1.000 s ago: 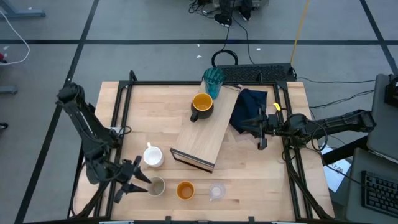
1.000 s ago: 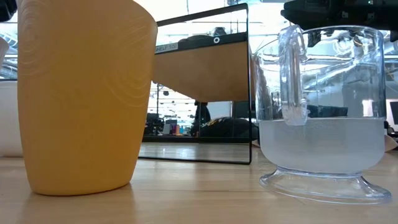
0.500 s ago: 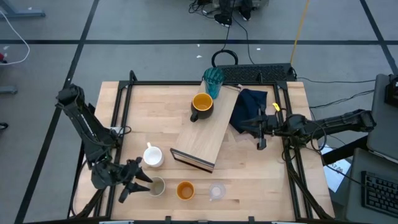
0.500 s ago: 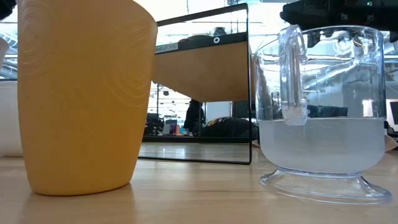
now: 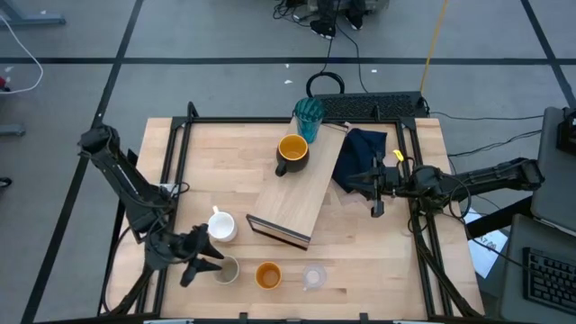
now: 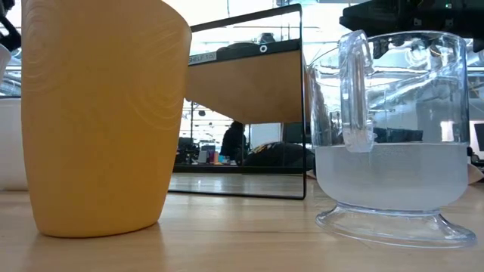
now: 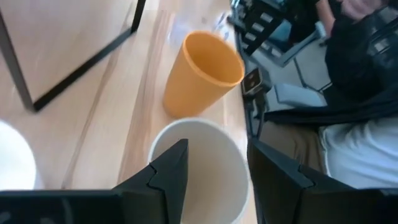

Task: Stack small to large cups/mugs on shelf
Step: Put the gray cup on the shelf

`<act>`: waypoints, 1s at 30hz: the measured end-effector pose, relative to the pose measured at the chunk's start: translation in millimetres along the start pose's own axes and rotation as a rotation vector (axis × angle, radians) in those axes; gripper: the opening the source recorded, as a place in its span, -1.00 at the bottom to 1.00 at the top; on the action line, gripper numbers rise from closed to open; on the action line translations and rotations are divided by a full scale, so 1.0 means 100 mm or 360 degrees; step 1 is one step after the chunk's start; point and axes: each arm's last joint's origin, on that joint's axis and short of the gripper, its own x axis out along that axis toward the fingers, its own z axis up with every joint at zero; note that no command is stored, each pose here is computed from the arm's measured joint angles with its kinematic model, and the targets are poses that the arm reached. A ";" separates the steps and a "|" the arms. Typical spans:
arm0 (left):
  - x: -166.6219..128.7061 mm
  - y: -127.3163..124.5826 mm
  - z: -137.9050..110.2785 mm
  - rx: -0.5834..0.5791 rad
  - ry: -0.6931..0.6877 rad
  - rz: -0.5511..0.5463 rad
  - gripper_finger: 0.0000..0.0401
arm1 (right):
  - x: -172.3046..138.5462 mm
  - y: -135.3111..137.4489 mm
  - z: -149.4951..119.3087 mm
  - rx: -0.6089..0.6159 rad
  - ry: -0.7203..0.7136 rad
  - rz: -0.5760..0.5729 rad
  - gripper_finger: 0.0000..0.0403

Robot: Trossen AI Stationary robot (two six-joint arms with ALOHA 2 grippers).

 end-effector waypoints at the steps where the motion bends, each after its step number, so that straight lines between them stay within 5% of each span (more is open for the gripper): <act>1: 0.00 0.01 0.00 -0.0018 0.0026 0.0008 -0.19 | 0.00 0.00 0.00 0.0000 0.0000 0.0000 -0.58; 9: -0.04 0.03 0.11 -0.0049 0.0238 0.0148 -0.19 | 0.00 0.00 0.00 0.0000 0.0000 0.0000 -0.58; 30: -0.09 0.02 0.23 -0.0174 0.0318 0.0264 -0.19 | 0.00 0.00 -0.02 -0.0006 0.0035 0.0000 -0.58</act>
